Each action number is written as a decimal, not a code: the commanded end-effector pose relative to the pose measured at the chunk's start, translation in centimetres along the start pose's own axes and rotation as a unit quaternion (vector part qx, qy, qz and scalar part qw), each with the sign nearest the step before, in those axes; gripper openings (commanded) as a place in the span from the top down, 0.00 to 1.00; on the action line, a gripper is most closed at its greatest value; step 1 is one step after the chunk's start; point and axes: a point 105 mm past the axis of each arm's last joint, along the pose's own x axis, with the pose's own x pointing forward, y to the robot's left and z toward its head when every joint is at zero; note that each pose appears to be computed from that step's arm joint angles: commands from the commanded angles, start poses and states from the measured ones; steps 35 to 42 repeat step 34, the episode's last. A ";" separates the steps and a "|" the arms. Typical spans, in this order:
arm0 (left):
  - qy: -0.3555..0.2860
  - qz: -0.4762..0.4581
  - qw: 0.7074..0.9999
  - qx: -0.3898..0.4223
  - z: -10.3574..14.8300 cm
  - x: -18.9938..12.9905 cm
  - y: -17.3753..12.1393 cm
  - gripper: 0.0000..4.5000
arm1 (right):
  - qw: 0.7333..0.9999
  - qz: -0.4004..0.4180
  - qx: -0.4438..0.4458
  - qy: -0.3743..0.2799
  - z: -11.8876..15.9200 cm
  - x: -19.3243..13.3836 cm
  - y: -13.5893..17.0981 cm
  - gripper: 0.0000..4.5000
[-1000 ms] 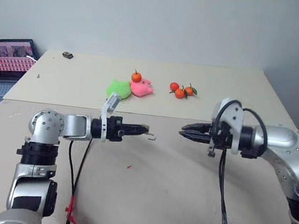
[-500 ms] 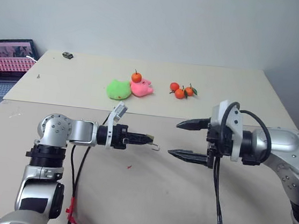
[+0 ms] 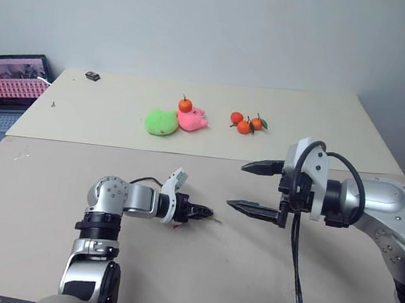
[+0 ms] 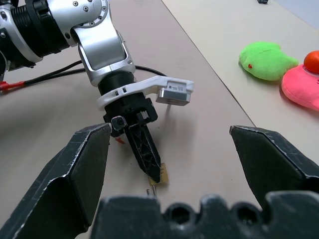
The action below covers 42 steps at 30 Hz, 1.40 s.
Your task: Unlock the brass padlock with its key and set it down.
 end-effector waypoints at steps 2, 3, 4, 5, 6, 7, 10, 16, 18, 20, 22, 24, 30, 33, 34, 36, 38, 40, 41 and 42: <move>-0.029 0.005 1.000 -0.001 1.2 -2.1 0.5 0.48 | 1.000 -0.005 -0.023 -0.010 0.8 -0.3 0.0 0.00; -0.036 0.008 0.999 -0.003 1.5 -2.6 0.8 0.40 | 1.000 -0.004 -0.023 -0.010 0.8 -0.3 0.0 0.00; -0.042 0.011 0.999 -0.003 1.8 -3.2 1.0 0.32 | 1.000 -0.003 -0.024 -0.011 0.8 -0.2 0.0 0.00; -0.048 0.013 0.999 -0.003 2.1 -3.8 1.2 0.25 | 1.000 -0.001 -0.024 -0.011 0.8 -0.1 -0.1 0.00; -0.054 0.016 0.998 -0.001 2.3 -4.5 1.4 0.15 | 1.000 0.001 -0.024 -0.011 0.7 0.0 -0.1 0.00; -0.060 0.020 0.998 0.000 2.6 -5.3 1.6 0.09 | 1.000 0.003 -0.024 -0.012 0.7 0.1 -0.1 0.00; -0.077 0.046 0.996 0.003 3.4 -7.4 2.6 0.02 | 1.000 0.008 -0.025 -0.013 0.7 0.3 -0.2 0.00; -0.126 0.130 0.964 0.195 5.7 -11.5 3.7 0.02 | 0.999 0.024 -0.023 -0.018 0.6 0.8 -0.2 0.00; -0.141 0.097 0.943 0.285 6.2 -12.1 1.8 0.02 | 0.999 0.033 -0.017 -0.017 0.4 0.9 0.0 0.00; -0.142 0.066 0.924 0.350 6.0 -12.5 0.1 0.02 | 0.999 0.042 -0.009 -0.015 0.2 0.9 0.1 0.00; -0.143 0.059 0.888 0.432 5.7 -12.9 -1.0 0.02 | 0.999 0.050 -0.002 -0.013 -0.1 0.8 0.3 0.00; -0.141 0.055 0.873 0.463 5.4 -13.3 -1.3 0.02 | 0.999 0.047 0.005 -0.012 -0.4 0.6 0.2 0.00; -0.139 0.053 0.822 0.549 4.8 -14.2 -2.6 0.02 | 0.999 0.004 0.032 -0.003 -1.9 -0.5 -0.9 0.00; -0.142 0.045 0.801 0.579 4.5 -14.3 -3.3 0.02 | 0.999 -0.009 0.040 -0.003 -2.1 -1.0 -1.1 0.00; -0.143 0.045 0.796 0.586 4.5 -14.4 -3.4 0.02 | 0.999 -0.011 0.040 -0.001 -2.2 -1.1 -1.2 0.00; -0.143 0.045 0.796 0.586 4.5 -14.4 -3.4 0.02 | 0.999 -0.011 0.040 -0.001 -2.2 -1.1 -1.2 0.00; -0.143 0.045 0.796 0.586 4.5 -14.4 -3.4 0.02 | 0.999 -0.011 0.040 -0.001 -2.2 -1.1 -1.2 0.00; -0.143 0.045 0.796 0.586 4.5 -14.4 -3.4 0.02 | 0.999 -0.011 0.040 -0.001 -2.2 -1.1 -1.2 0.00; -0.143 0.045 0.796 0.586 4.5 -14.4 -3.4 0.02 | 0.999 -0.011 0.040 -0.001 -2.2 -1.1 -1.2 0.00; -0.143 0.045 0.796 0.586 4.5 -14.4 -3.4 0.02 | 0.999 -0.011 0.040 -0.001 -2.2 -1.1 -1.2 0.00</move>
